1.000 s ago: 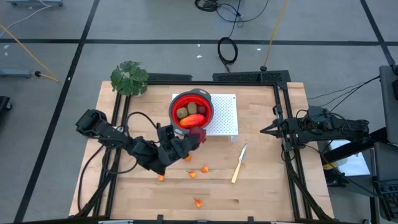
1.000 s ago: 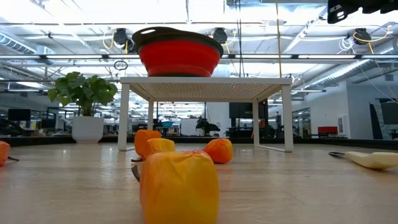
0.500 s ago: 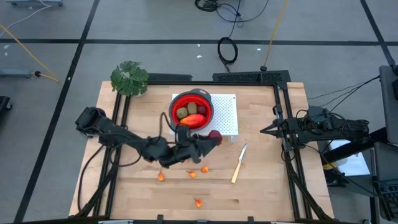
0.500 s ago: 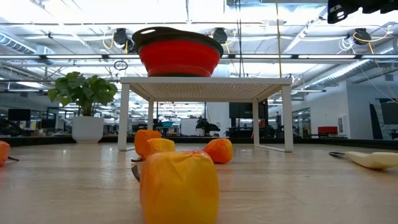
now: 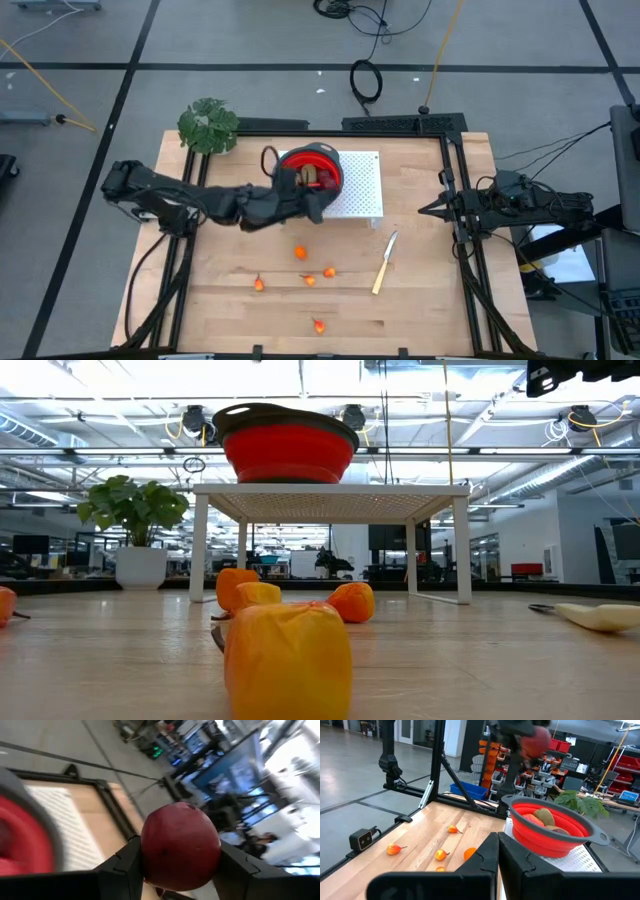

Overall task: Pick & Place Fruit
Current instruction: Put the red pomegranate into the orange strainer bowl on the shelf

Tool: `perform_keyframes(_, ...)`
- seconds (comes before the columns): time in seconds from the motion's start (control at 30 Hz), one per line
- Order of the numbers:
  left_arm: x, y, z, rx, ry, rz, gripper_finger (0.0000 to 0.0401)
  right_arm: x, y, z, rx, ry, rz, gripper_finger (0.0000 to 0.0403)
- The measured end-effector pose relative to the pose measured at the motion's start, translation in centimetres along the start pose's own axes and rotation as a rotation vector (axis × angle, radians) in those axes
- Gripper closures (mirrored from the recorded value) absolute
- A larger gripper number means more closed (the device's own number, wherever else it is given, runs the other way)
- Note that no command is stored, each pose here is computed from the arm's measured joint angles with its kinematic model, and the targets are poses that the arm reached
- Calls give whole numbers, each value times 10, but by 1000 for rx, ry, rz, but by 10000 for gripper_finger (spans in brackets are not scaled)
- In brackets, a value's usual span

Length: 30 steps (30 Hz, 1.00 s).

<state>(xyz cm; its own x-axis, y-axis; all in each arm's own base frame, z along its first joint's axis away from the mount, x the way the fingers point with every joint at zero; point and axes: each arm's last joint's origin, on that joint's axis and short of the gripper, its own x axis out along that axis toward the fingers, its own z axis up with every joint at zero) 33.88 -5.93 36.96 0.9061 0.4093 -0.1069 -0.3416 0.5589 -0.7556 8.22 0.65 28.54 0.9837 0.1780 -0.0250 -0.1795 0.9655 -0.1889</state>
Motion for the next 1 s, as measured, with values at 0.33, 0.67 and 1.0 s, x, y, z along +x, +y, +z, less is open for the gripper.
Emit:
perform_keyframes(0.33, 19, 45, 40, 103, 111, 164, 228, 0, 0, 0, -28, 0, 0, 403)
perform_keyframes(0.67, 37, 78, 74, 163, 177, 196, 228, 0, 0, 0, 42, 1, 1, 403)
perform_keyframes(1.0, 37, 103, 83, 265, 266, 316, 228, 0, 0, 0, 52, 0, 5, 403)
